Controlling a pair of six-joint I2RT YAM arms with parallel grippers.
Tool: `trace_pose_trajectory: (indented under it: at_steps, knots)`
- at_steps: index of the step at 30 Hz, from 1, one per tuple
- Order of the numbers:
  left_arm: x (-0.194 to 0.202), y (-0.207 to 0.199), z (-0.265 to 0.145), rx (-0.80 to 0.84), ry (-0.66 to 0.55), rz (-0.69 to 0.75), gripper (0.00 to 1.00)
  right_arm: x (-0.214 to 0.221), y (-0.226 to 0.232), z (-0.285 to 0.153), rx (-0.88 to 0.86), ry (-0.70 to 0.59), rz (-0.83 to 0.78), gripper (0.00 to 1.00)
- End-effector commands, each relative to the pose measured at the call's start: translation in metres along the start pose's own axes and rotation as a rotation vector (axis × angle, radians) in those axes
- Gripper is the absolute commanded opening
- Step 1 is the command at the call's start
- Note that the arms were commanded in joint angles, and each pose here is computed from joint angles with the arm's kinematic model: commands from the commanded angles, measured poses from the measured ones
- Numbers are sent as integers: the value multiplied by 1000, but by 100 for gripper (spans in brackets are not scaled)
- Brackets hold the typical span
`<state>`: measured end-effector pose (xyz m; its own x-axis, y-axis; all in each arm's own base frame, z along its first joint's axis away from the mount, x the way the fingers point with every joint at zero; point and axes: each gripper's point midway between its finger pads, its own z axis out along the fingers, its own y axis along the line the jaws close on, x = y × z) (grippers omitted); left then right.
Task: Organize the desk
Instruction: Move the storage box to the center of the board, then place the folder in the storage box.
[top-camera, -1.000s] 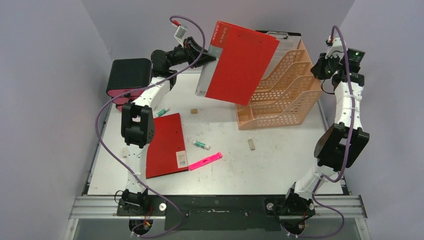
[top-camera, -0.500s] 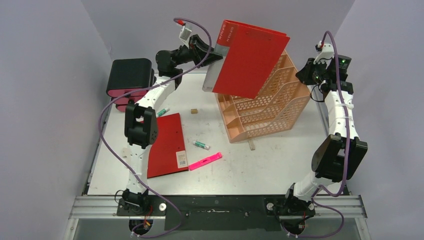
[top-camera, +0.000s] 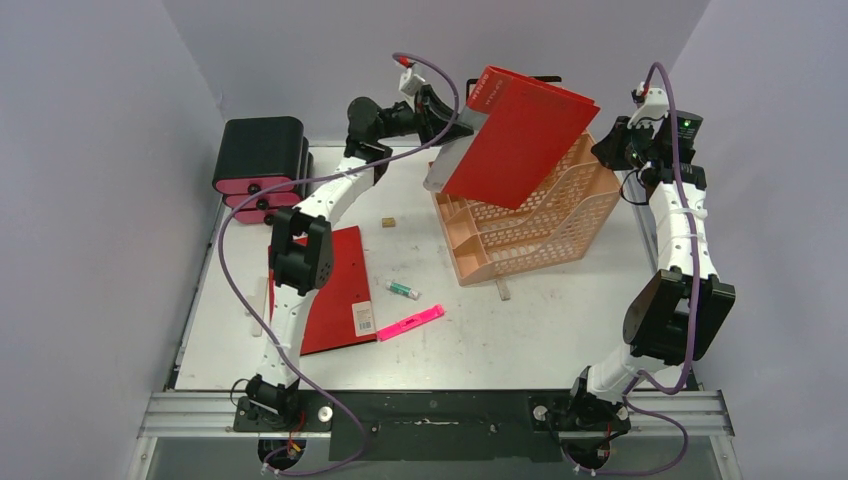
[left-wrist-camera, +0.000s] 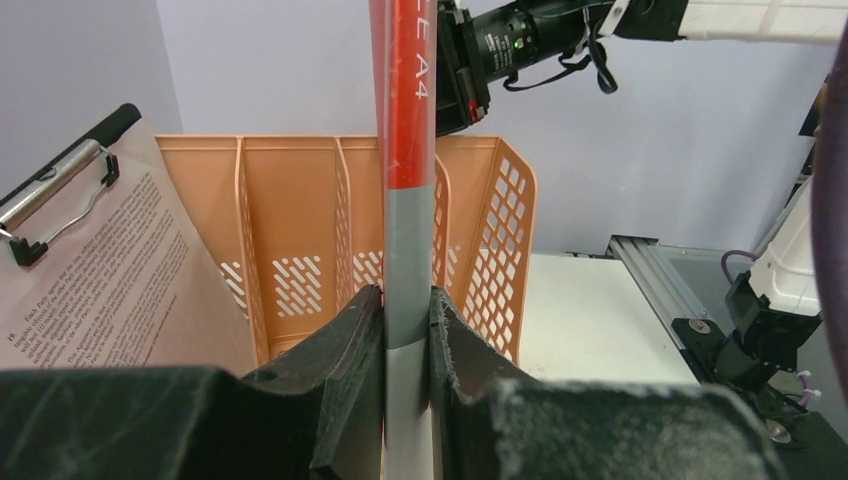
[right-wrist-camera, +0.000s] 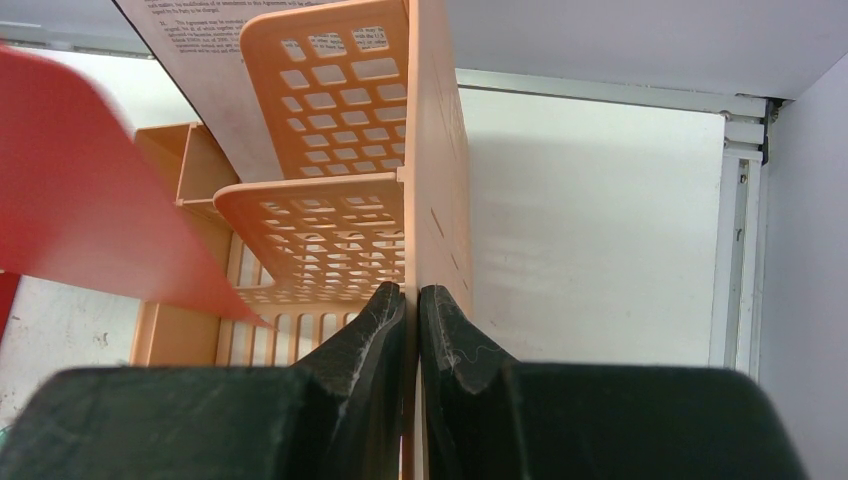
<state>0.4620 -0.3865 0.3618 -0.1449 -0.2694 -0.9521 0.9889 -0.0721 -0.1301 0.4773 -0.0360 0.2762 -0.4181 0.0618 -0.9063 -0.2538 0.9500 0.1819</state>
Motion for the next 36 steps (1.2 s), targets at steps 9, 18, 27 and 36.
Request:
trace_pose_trajectory:
  at_steps: [9,18,27,36]
  knots:
    - [1,3,23,13,-8,98,0,13,37,-6,-121,46,48,5]
    - [23,10,28,8,-1,55,0,-15,24,-22,-42,9,-109,59]
    - [31,11,27,10,6,25,0,-110,37,-73,-44,-191,-496,79]
    - [38,5,26,27,15,-22,17,-79,116,-32,-335,-114,-851,91]
